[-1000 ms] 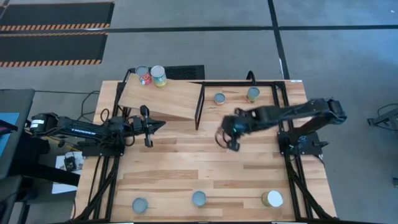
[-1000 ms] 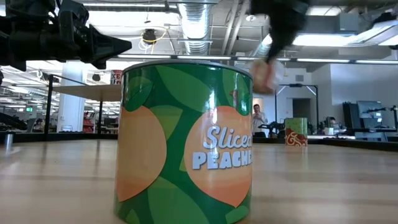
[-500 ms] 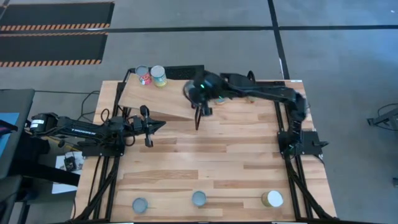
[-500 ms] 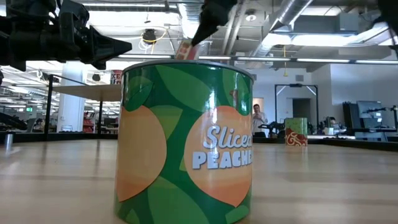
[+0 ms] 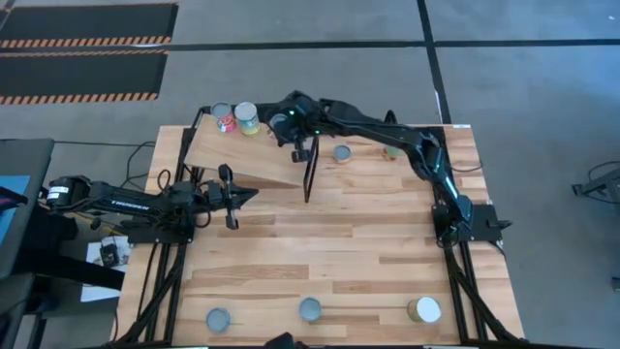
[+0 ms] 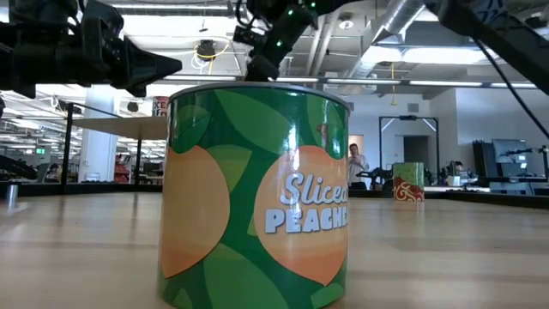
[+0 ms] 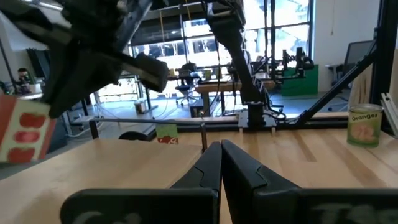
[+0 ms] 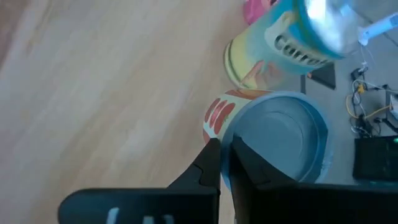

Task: Pick and place cans onto a shelf
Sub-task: Put the canned diced tomato on the shelf

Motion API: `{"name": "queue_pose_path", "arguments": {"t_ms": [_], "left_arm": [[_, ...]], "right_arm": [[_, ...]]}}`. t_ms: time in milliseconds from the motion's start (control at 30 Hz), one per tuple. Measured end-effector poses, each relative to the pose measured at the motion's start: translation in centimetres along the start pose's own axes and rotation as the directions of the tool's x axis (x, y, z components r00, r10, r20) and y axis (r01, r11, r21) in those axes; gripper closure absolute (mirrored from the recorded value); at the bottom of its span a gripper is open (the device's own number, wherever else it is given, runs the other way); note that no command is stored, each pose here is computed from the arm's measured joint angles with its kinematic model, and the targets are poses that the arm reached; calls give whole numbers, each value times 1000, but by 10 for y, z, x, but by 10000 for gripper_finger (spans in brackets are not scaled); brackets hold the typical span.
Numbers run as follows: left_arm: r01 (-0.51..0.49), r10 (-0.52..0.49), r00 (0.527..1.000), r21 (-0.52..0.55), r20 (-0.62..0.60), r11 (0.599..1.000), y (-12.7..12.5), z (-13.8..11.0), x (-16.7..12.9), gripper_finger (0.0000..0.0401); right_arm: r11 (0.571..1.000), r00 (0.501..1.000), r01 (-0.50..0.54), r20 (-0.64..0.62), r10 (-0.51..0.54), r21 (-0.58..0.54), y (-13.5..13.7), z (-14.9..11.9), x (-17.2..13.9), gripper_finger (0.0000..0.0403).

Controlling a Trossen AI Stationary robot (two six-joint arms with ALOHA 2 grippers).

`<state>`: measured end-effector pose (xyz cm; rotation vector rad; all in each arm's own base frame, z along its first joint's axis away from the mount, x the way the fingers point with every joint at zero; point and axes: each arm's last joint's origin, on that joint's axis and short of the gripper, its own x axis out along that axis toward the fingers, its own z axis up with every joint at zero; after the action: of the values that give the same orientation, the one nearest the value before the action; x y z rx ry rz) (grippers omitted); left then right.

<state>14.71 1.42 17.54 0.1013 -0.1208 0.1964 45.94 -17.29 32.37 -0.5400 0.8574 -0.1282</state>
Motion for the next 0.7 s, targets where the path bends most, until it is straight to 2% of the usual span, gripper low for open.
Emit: {"name": "queue_pose_path", "arguments": {"t_ms": [300, 533, 700], "left_arm": [[-1, 1, 1000, -1, -3, 1000, 0, 0, 0, 400], [0, 0, 1000, -2, -2, 1000, 0, 0, 0, 400], [-1, 1, 1000, -3, -2, 1000, 0, 0, 0, 400]], "right_arm": [[1000, 1000, -13, 6, 13, 18, -3, -4, 10, 370], [999, 1000, -5, 18, 4, 34, -4, -3, 9, 346], [999, 999, -19, 38, 18, 39, -2, -4, 14, 342]]}}
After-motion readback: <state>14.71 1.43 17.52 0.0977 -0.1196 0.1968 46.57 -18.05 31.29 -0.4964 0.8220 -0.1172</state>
